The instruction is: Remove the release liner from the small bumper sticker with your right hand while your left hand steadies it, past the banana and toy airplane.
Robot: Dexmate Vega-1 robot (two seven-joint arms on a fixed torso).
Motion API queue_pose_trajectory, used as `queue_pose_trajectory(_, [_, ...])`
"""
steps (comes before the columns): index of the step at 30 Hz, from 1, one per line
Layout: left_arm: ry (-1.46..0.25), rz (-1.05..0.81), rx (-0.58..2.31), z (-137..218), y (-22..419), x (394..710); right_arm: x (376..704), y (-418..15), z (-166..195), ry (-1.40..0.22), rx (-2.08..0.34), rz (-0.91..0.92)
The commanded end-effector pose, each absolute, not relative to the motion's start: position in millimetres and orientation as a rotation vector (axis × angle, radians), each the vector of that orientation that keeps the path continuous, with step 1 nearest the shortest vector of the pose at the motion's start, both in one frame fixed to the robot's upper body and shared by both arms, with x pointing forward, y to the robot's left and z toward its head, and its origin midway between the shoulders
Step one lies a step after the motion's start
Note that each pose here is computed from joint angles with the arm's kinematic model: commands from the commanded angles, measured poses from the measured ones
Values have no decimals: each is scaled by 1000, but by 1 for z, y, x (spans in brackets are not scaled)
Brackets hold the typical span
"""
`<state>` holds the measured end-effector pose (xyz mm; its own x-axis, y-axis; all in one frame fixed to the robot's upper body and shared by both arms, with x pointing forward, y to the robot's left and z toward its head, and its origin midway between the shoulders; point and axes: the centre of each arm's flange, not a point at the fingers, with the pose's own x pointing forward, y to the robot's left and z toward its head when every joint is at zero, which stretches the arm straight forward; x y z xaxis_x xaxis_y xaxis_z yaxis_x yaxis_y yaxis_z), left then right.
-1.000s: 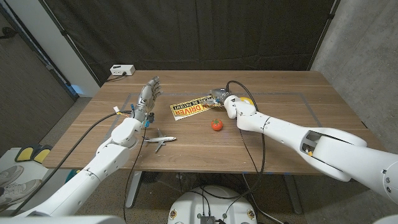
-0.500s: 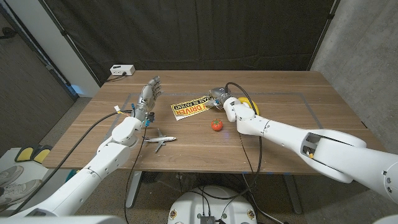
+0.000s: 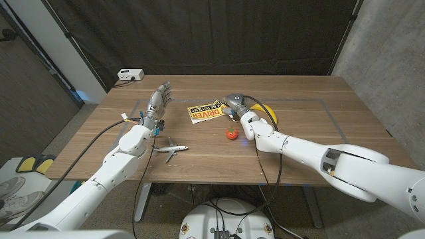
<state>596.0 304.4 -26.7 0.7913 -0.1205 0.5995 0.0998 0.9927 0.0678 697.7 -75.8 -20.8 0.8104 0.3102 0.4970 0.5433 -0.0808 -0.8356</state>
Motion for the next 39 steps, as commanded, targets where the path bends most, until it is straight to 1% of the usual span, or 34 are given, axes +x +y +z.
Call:
queue_pose_trajectory(1, [-646,-132,39,-24,303,596,686,-83,-16,-849,-1534,-298])
queue_pose_trajectory(6, [-642,-139,42,-23,302,596,682,-92,-6,-869,-1362,-263])
queue_pose_trajectory(16, [-641,-153,47,-21,301,596,668,-106,9,-935,-1027,-271])
queue_pose_trajectory(23, [-630,-191,81,-22,300,595,663,-116,2,-910,-823,-280])
queue_pose_trajectory(39, [-599,-233,255,-21,303,592,652,-131,-4,-872,-514,-205])
